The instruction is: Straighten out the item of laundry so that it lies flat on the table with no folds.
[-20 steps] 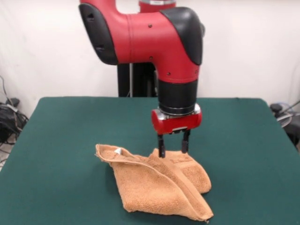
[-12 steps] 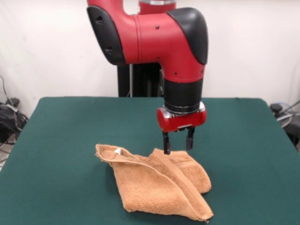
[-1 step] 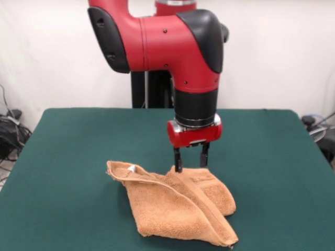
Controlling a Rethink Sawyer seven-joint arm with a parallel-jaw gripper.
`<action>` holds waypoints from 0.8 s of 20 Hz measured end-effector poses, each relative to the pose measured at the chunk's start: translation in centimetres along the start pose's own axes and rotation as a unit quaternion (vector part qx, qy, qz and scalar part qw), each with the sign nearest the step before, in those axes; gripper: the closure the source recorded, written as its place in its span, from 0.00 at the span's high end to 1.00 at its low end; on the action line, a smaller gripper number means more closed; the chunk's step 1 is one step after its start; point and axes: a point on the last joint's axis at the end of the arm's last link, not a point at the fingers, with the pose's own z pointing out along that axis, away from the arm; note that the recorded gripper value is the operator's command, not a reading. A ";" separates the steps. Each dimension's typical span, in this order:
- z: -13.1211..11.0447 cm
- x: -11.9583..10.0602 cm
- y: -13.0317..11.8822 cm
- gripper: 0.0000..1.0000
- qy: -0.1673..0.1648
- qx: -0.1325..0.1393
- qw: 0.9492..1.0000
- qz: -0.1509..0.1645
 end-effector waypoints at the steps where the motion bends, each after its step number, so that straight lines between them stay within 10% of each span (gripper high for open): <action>1: 0.0 0.1 -0.2 1.00 0.000 0.000 1.000 0.002; 16: 4.7 2.5 0.6 1.00 -0.026 0.005 1.000 0.005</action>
